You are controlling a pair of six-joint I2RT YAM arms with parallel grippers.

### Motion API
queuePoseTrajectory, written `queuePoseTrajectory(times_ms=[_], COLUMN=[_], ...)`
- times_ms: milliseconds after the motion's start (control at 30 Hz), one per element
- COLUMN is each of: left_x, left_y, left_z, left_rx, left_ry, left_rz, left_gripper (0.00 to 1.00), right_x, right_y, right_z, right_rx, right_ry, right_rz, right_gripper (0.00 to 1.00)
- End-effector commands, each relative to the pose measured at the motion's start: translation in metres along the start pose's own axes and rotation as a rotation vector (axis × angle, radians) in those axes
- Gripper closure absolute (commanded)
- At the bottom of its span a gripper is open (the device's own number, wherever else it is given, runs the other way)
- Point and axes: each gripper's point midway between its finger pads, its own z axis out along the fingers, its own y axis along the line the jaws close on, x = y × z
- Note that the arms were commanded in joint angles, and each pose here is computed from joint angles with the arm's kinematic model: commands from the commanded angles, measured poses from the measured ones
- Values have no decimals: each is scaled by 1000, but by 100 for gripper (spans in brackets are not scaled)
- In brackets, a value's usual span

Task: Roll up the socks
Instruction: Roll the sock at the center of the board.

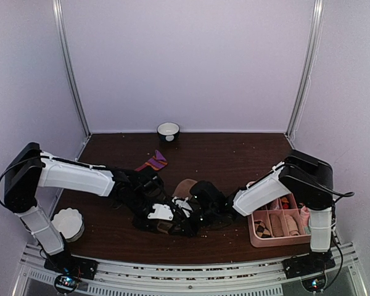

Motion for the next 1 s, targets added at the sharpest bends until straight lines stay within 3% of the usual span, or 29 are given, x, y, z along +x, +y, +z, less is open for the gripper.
queuePoseTrajectory(times_ms=[0, 133, 633, 733, 900, 933, 967], left_x=[-31, -28, -20, -16, -14, -14, -13], left_y=[5, 13, 3, 8, 10, 10, 10], left_z=[-24, -24, 3, 8, 12, 12, 12], left_rx=[-103, -171, -77, -91, -90, -88, -86], left_ry=[-154, -157, -69, -36, -18, -13, -7], left_rz=[54, 30, 53, 42, 38, 37, 36], left_gripper=[46, 47, 55, 64, 94, 100, 100], right_x=[35, 32, 33, 34, 31, 30, 29], right_y=[-16, -15, -17, -18, -19, -20, -23], right_z=[10, 10, 6, 6, 4, 3, 2], right_rx=[41, 17, -2, -3, -5, 1, 10], right_ry=[90, 65, 39, 38, 17, 12, 5], right_rz=[112, 142, 197, 202, 216, 224, 232], right_gripper=[100, 100, 100, 100, 100, 98, 88])
